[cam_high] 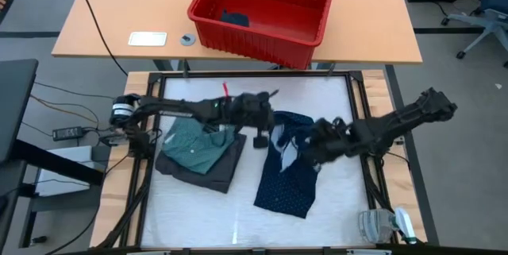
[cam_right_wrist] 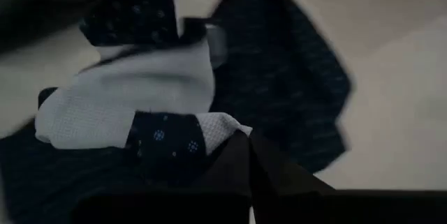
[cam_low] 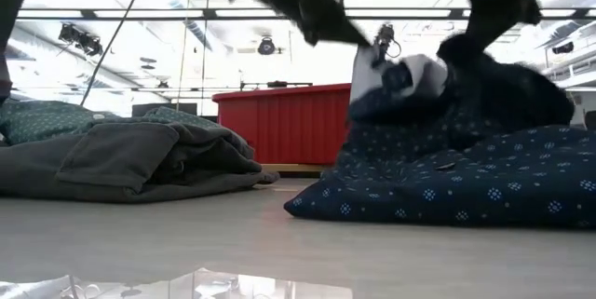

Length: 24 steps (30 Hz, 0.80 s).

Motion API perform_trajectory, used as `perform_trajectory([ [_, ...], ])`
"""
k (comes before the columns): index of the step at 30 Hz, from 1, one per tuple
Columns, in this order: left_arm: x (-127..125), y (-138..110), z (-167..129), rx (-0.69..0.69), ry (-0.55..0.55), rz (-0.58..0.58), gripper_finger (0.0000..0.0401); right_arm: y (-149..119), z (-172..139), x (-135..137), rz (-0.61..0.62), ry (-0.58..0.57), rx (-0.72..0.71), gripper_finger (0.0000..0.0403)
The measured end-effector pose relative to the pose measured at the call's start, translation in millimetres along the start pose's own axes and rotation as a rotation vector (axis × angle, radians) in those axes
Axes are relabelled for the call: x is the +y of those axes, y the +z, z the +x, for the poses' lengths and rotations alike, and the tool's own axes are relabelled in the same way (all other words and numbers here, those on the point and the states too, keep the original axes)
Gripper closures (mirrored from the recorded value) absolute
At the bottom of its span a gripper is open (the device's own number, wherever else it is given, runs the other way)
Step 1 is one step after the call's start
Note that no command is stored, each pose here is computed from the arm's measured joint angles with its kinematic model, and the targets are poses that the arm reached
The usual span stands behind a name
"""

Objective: Fold laundry
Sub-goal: Fold the dark blue polo

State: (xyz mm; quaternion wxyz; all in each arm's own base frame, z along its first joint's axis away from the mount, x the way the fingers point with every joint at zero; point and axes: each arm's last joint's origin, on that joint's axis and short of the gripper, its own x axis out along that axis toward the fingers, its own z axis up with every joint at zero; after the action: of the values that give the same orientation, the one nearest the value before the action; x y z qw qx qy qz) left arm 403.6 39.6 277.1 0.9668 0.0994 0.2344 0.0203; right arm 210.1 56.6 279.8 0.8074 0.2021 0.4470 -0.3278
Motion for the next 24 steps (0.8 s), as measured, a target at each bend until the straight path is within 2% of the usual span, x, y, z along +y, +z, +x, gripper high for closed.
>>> perform_trajectory([
  [5,34.0,-33.7,30.1,0.064,0.029,-0.052,0.0398,15.3,29.2,-22.7,-0.009,-0.040,0.056,0.0402],
  [7,43.4,-45.6,41.8,0.068,0.049,-0.093,0.0389,19.3,42.1,-29.8,0.024,-0.055,0.044,0.0398],
  [11,56.5,-67.2,57.6,0.102,0.079,-0.225,0.0348,27.0,66.6,-47.5,0.143,-0.079,0.028,0.0366],
  [15,65.6,-81.7,59.6,0.167,0.086,-0.426,0.0294,27.2,82.7,-65.9,0.269,-0.086,0.106,0.0314],
  [18,74.1,-85.8,53.0,0.198,0.015,-0.593,0.0248,23.5,87.6,-74.6,0.342,-0.096,0.184,0.0274],
  [21,84.2,-77.5,36.6,0.182,-0.126,-0.692,0.0212,22.7,86.4,-75.0,0.404,-0.093,0.197,0.0248],
  [23,87.1,-70.4,21.7,0.194,-0.207,-0.718,0.0199,25.1,81.5,-67.8,0.393,-0.028,0.183,0.0242],
  [24,86.4,-66.9,15.0,0.205,-0.218,-0.708,0.0196,28.5,77.8,-61.7,0.363,0.042,0.159,0.0241],
])
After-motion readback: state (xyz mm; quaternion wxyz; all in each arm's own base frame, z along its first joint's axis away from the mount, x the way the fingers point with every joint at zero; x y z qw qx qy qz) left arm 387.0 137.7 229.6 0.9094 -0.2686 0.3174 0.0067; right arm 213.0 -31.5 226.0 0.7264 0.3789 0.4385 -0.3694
